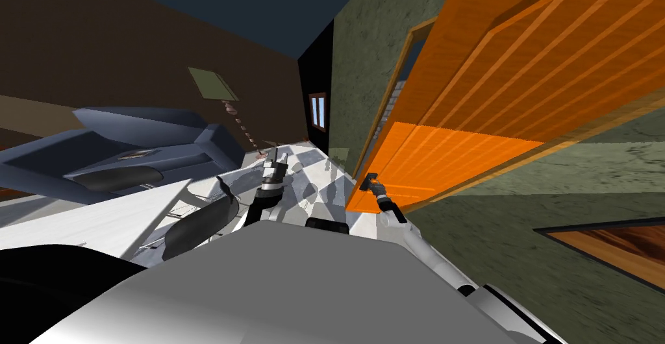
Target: Pull the door open
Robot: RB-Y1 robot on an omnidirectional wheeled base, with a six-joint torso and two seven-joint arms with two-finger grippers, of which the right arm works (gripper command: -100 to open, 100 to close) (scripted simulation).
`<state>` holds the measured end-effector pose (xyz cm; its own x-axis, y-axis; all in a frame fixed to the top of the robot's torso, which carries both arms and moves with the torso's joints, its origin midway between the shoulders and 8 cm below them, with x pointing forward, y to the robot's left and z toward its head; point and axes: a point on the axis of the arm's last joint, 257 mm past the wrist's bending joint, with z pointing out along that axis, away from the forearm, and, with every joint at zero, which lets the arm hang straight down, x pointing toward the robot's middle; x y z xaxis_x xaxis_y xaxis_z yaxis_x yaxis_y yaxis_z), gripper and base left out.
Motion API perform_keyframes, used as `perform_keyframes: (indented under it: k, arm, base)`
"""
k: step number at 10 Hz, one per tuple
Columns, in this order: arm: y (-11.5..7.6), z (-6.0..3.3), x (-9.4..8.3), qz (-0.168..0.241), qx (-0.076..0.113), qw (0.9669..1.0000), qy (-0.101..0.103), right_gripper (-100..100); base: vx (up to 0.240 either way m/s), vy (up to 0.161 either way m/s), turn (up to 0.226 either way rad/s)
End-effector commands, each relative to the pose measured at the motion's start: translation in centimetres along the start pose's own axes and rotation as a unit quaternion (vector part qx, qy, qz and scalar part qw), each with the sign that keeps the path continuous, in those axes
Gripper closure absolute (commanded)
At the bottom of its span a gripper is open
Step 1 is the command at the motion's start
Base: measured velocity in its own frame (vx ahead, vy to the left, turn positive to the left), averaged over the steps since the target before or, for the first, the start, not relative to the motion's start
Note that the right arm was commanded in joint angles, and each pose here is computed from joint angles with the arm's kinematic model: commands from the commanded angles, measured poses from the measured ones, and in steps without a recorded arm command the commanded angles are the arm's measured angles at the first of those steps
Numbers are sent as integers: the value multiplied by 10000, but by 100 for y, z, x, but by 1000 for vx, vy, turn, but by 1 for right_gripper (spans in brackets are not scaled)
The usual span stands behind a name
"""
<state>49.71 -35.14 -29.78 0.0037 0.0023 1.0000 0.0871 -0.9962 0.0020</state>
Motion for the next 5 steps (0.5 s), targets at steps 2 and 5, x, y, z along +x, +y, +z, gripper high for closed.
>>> perform_keyframes:
  k: [2, 5]
  arm:
    - [-21, -62, -13, 0, 98, 10000, -7, 100]
    - [-39, -153, 2, -7, 256, 9997, 15, 100]
  base:
    - [-106, -43, 74]
    - [-183, -99, 111]
